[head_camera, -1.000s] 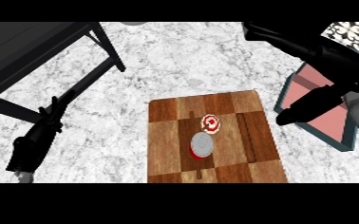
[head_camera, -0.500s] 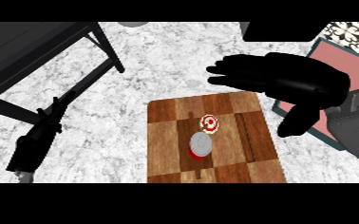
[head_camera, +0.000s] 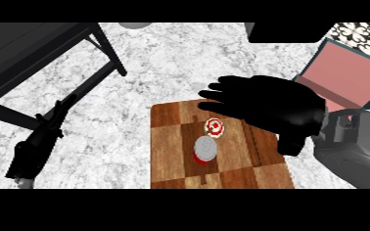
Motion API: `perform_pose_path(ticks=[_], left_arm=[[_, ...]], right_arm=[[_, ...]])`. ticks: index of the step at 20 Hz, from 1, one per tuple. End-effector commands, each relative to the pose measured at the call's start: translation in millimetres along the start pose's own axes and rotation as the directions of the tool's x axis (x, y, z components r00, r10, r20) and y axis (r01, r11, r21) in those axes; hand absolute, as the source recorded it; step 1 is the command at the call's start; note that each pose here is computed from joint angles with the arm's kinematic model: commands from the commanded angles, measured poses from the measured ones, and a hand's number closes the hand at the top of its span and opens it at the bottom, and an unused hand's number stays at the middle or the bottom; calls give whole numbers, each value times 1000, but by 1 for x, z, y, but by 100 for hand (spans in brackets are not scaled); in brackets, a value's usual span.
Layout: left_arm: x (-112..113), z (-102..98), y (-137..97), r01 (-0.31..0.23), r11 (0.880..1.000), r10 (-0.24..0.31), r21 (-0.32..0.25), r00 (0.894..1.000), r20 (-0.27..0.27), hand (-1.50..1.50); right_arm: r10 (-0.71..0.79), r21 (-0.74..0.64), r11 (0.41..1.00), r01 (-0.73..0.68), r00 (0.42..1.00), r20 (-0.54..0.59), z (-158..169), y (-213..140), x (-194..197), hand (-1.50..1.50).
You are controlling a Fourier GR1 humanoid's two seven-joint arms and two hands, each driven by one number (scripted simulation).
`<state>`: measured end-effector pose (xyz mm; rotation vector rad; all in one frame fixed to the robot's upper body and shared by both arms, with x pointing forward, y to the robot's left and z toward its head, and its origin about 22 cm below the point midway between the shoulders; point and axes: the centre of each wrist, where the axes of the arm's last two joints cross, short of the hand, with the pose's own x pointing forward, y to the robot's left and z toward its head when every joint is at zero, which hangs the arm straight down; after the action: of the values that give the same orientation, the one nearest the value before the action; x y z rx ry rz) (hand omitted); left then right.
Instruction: Pick the cupcake from the cutting board and place it in the cardboard box
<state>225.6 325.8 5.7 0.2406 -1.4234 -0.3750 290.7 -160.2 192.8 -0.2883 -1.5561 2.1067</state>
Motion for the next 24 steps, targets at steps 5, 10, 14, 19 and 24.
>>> perform_pose_path(ticks=[5,10,14,19,24], left_arm=[[67,-34,-12,31,997,-9,-66,950,312,0],[64,-34,-10,32,997,-6,-74,947,322,0],[75,-40,-14,33,998,-11,-61,944,330,0],[72,-41,-18,30,997,-5,-73,944,329,0],[64,-37,-17,23,995,7,-92,950,311,0]], right_arm=[[-3,71,997,7,998,-61,-17,28,24,-150],[54,66,997,-46,990,-129,-23,38,36,-150],[52,31,998,-48,988,-146,-39,38,44,-150],[80,56,996,-72,985,-155,-46,51,47,-150],[102,72,993,-90,974,-202,-44,59,42,-150]])
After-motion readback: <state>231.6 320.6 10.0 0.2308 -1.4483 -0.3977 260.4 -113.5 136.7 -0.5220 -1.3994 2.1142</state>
